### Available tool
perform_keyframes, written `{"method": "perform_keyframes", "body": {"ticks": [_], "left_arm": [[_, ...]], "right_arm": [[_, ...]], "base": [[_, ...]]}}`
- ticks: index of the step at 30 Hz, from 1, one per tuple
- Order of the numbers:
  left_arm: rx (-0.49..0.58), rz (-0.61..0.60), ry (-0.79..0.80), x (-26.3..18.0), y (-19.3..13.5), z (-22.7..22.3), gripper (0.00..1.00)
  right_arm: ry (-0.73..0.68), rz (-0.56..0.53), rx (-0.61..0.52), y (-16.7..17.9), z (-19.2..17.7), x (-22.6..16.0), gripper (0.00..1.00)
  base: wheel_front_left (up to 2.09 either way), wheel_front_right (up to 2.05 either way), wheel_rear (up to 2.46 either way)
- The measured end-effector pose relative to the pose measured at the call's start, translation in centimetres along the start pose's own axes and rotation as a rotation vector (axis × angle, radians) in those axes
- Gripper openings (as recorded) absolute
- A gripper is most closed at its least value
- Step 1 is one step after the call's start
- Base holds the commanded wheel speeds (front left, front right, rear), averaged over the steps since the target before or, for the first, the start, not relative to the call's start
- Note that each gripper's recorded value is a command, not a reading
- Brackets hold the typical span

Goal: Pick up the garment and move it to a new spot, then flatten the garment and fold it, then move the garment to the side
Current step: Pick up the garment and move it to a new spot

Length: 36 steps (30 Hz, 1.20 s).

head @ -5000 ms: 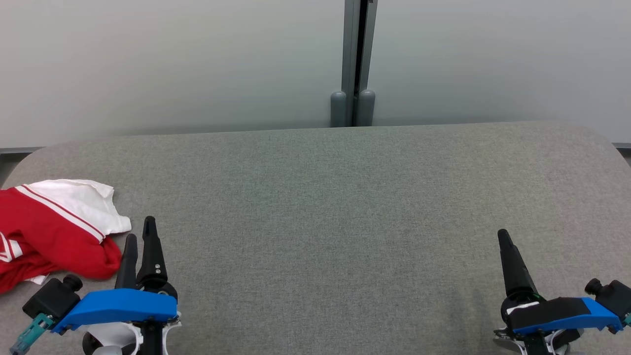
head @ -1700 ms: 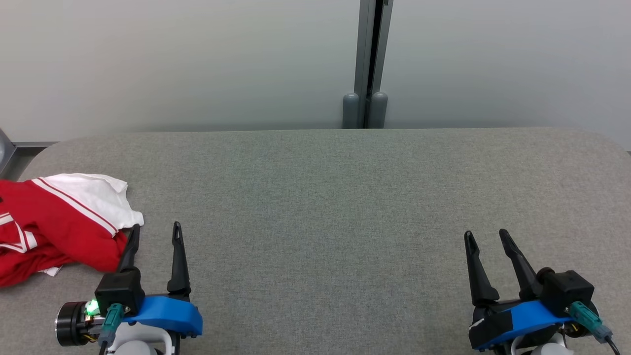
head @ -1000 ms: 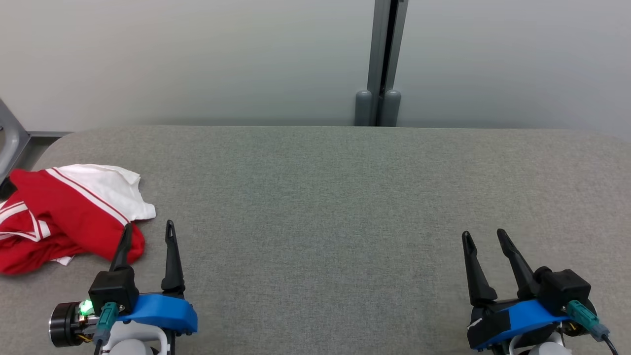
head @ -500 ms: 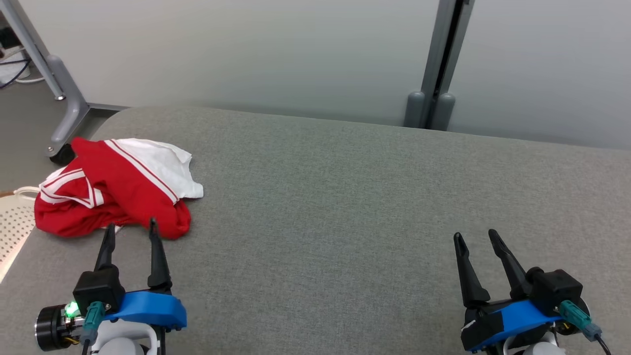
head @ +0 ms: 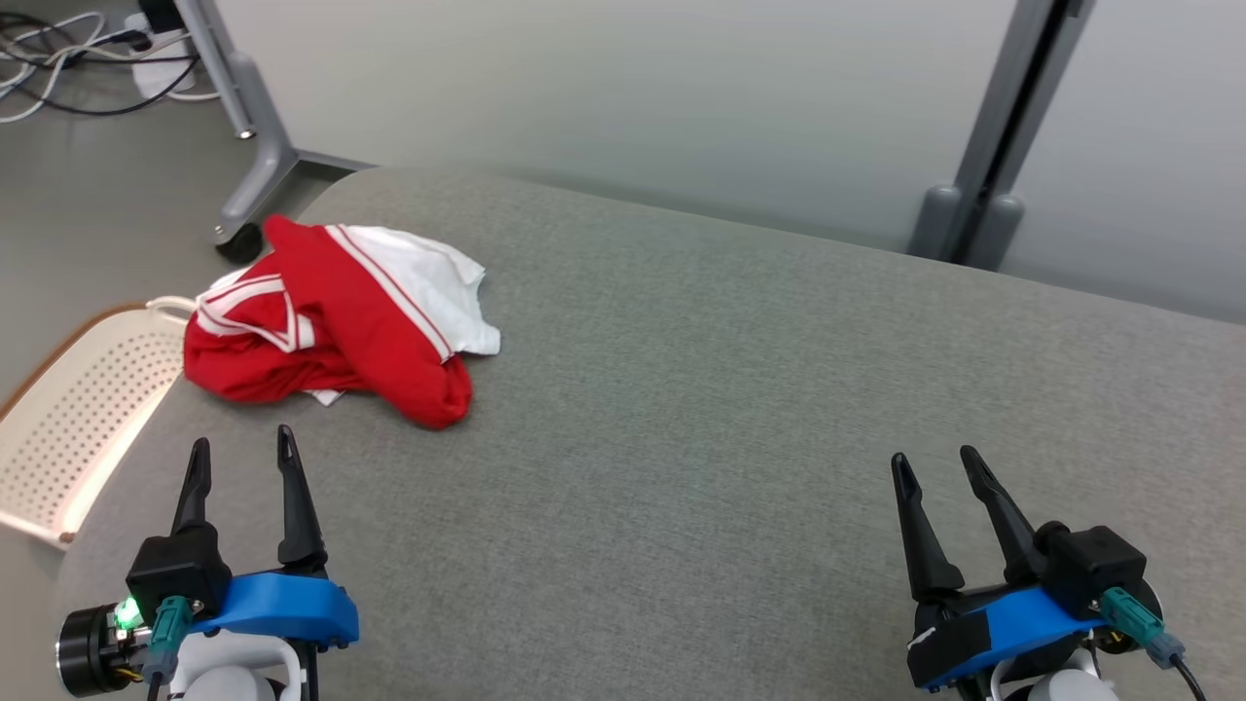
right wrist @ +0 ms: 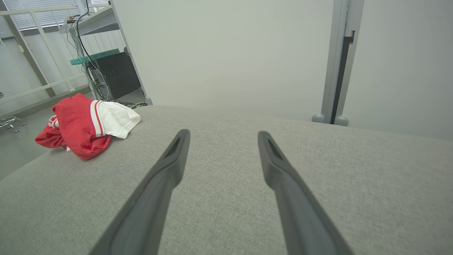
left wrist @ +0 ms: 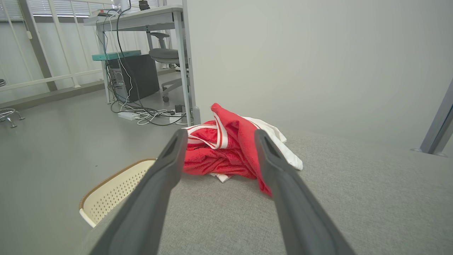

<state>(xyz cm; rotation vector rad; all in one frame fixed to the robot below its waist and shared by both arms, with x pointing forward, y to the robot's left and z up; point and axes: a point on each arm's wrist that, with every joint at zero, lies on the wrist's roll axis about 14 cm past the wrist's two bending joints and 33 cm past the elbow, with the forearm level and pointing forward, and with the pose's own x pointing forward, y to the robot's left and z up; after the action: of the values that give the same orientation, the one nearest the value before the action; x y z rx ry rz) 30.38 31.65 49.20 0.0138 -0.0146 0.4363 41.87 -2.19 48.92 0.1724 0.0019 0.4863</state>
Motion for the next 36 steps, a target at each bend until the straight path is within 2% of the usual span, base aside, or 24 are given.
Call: {"method": "perform_keyframes", "body": {"ticks": [10, 20, 27, 31, 36], "left_arm": [[-0.005, 0.097, 0.009, -1.1, 3.2, -0.1, 1.00], [-0.005, 0.089, 0.012, 0.5, 2.8, -0.1, 1.00], [0.025, 0.031, -0.079, 6.3, 1.7, 3.3, 1.00], [0.045, -0.005, -0.119, 10.3, 0.4, 4.8, 1.00], [0.051, -0.044, -0.118, 15.0, -1.8, 4.5, 1.00]], "right_arm": [[0.023, 0.067, 0.011, 2.1, -1.1, 1.6, 1.00], [0.031, 0.041, 0.014, 1.0, -1.5, 1.6, 1.00], [0.026, -0.013, -0.021, -1.5, -1.6, 1.8, 1.00], [0.020, -0.081, -0.040, -4.3, -1.6, 1.5, 1.00], [0.033, -0.168, -0.079, -8.3, -2.2, 0.6, 1.00]], "base": [[0.00, 0.00, 0.00], [0.00, 0.00, 0.00], [0.00, 0.00, 0.00], [0.00, 0.00, 0.00], [0.00, 0.00, 0.00]]}}
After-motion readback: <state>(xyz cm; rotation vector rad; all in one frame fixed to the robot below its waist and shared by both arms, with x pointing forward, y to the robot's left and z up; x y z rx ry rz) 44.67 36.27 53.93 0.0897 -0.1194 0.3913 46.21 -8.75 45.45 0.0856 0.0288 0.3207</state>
